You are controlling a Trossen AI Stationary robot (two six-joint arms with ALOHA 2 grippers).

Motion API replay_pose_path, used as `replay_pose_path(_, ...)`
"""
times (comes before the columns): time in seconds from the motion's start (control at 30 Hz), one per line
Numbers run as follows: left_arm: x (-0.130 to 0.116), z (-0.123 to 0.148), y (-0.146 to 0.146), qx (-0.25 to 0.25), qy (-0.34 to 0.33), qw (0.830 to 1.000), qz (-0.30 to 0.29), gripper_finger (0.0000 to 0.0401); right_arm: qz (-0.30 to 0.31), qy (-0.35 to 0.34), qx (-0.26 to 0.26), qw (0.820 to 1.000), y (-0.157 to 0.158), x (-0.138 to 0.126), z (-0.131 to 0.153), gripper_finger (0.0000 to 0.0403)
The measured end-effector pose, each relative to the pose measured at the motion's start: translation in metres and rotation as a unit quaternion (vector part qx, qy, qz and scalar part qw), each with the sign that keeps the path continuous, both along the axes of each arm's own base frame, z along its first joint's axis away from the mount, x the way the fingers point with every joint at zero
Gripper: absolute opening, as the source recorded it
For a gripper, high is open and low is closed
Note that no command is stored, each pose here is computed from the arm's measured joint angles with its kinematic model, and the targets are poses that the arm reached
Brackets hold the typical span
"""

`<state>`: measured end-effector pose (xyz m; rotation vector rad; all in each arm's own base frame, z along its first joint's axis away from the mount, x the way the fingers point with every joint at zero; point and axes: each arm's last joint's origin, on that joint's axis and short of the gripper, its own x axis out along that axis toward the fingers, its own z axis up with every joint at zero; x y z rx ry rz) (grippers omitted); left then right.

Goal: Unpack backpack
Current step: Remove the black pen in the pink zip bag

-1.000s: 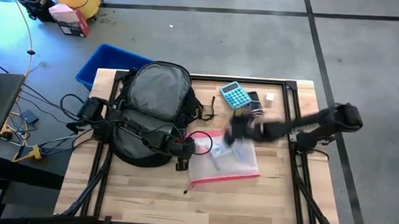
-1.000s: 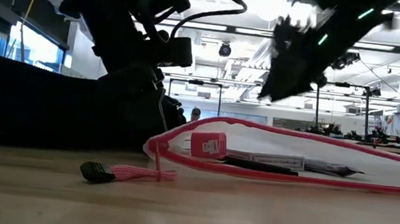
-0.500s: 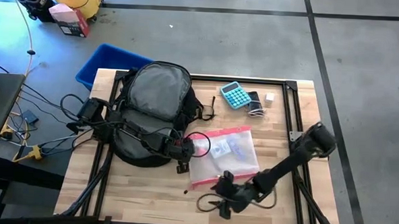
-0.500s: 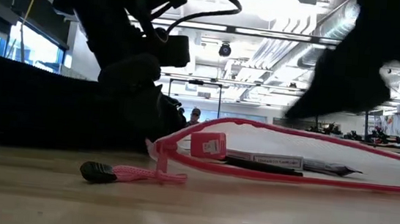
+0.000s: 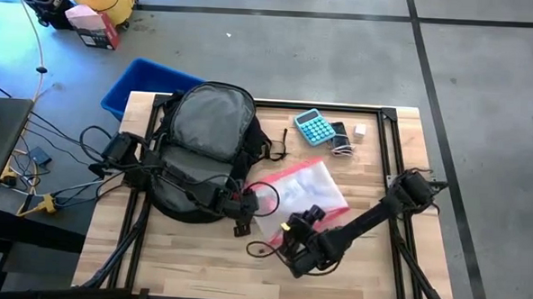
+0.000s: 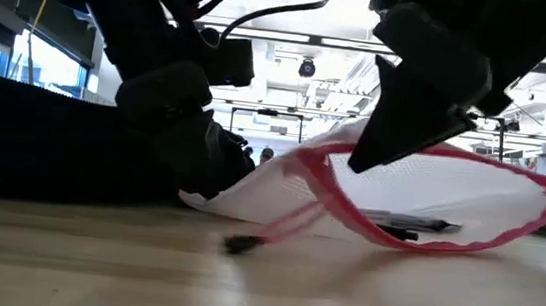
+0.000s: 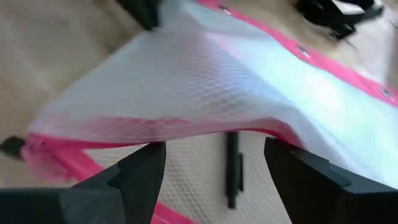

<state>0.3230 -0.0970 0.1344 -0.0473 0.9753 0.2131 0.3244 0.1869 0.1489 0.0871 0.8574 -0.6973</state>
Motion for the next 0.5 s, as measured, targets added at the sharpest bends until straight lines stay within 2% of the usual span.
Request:
replay_pose_path(0.17, -0.001, 0.0, -0.002, -0.001, 0.002, 1.0, -0.003, 0.0009, -0.028, 0.05, 0.006, 0.998, -0.027, 0.001, -0.013, 0.0259)
replay_pose_path(0.33, -0.001, 0.0, -0.002, 0.0, 0.003, 1.0, -0.005, 0.0009, -0.025, 0.108, -0.001, 0.994, -0.053, -0.002, -0.029, 0.0259)
replay_pose_path(0.43, -0.001, 0.0, -0.003, 0.0, 0.003, 1.0, -0.005, 0.0009, -0.018, 0.107, -0.001, 0.994, -0.062, -0.005, -0.027, 0.0259)
replay_pose_path(0.5, -0.002, -0.001, -0.003, 0.005, 0.006, 1.0, -0.011, 0.0009, -0.003, 0.089, 0.018, 0.996, -0.064, -0.005, -0.025, 0.0259)
